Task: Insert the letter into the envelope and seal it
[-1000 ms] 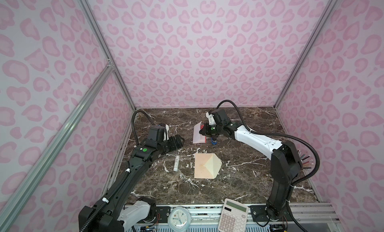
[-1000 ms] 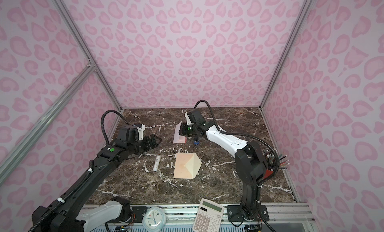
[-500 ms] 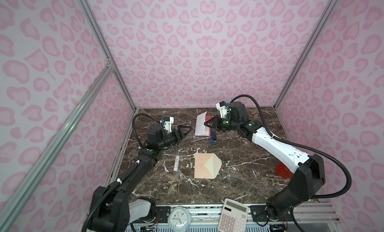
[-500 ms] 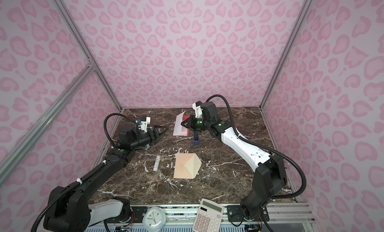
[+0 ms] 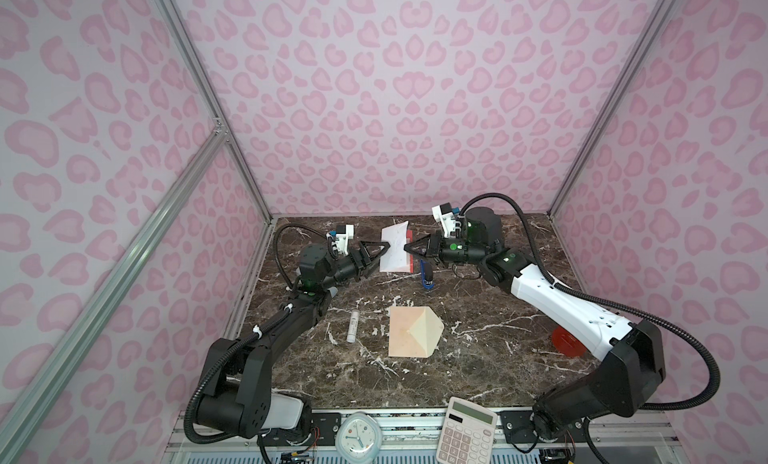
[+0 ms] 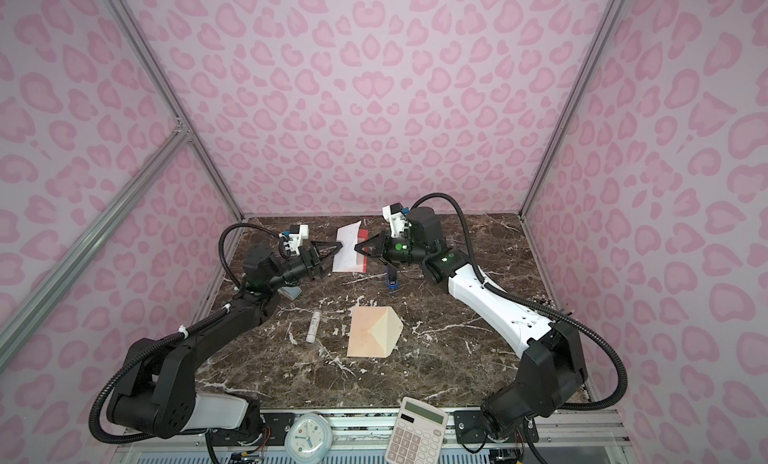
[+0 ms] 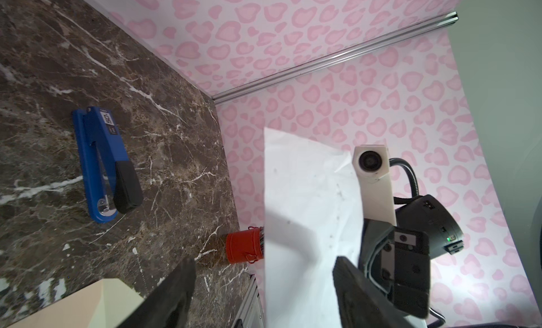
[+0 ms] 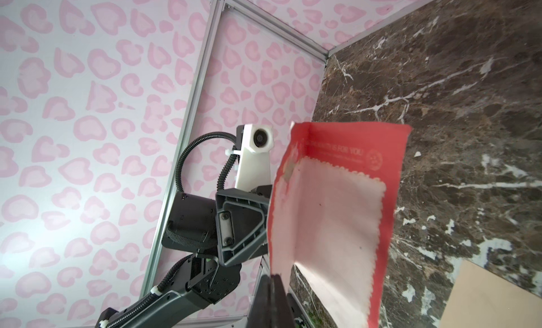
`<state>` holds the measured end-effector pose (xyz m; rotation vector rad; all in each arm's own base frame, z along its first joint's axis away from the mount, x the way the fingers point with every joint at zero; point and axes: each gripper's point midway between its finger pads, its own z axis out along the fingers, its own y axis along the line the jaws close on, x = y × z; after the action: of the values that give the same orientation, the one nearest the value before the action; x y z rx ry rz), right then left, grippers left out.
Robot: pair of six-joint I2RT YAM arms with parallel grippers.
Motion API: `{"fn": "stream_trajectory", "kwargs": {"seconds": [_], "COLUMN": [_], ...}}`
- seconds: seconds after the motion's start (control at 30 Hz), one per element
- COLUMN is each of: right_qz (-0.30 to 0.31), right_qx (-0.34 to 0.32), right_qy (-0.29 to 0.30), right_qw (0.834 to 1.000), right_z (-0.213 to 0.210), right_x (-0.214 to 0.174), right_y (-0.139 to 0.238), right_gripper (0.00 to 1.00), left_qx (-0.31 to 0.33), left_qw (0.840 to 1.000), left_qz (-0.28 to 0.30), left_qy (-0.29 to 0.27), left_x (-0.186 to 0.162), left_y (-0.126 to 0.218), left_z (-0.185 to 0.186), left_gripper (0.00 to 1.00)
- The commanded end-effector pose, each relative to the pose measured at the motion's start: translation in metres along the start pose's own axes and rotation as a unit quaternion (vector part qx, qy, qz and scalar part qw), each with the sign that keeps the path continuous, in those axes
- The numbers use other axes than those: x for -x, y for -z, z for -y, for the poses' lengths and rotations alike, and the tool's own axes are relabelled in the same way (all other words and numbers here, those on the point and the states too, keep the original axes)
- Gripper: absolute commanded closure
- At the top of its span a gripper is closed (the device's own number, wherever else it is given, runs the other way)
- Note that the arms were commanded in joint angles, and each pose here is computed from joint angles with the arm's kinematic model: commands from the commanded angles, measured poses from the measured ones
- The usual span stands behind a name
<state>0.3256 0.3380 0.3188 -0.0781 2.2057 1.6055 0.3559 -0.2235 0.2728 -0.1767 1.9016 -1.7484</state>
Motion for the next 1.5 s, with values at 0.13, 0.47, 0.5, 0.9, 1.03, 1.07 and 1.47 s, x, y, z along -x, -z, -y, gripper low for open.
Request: {"fn": "stream_trajectory", "kwargs": {"seconds": [0.13, 0.47, 0.5, 0.9, 1.03, 1.07, 1.47], "right_qz": [-0.002, -0.008, -0.008, -0.012, 0.011, 0.018, 0.053], "right_qx": [0.024, 0.007, 0.005, -0.014, -0.026, -0.027, 0.051], "right_qy": [0.003, -0.010, -0.011, -0.017, -0.023, -0.023, 0.015], "right_qw": [1.000, 1.000, 1.000, 1.000, 0.999, 0.999, 0.997], "right_z": [-0.011, 0.006, 0.007, 0.019, 0.030, 0.033, 0.008], "right_x": [-0.004, -0.014, -0.015, -0.018, -0.013, -0.012, -0.017], "right_y": [0.001, 0.003, 0.003, 0.009, 0.020, 0.023, 0.008], "right_gripper": [1.00, 0.97, 0.97, 0.62, 0.41, 0.37, 0.33], "left_qx": [-0.066, -0.067, -0.067, -0.072, -0.075, -0.076, -0.074], "left_qw": [0.998, 0.997, 0.997, 0.997, 0.996, 0.996, 0.996], "left_qz": [-0.019, -0.031, -0.032, -0.039, -0.036, -0.035, -0.033], "left_qy": [-0.007, -0.009, -0.010, -0.013, -0.018, -0.019, -0.023], "left_x": [-0.001, -0.005, -0.005, -0.003, -0.003, -0.003, -0.006], "left_y": [-0.003, -0.004, -0.004, -0.007, -0.004, -0.004, 0.001], "left_z": [0.028, 0.029, 0.029, 0.032, 0.037, 0.039, 0.047], "left_gripper": [0.35, 0.54, 0.57, 0.95, 0.96, 0.95, 0.94]}}
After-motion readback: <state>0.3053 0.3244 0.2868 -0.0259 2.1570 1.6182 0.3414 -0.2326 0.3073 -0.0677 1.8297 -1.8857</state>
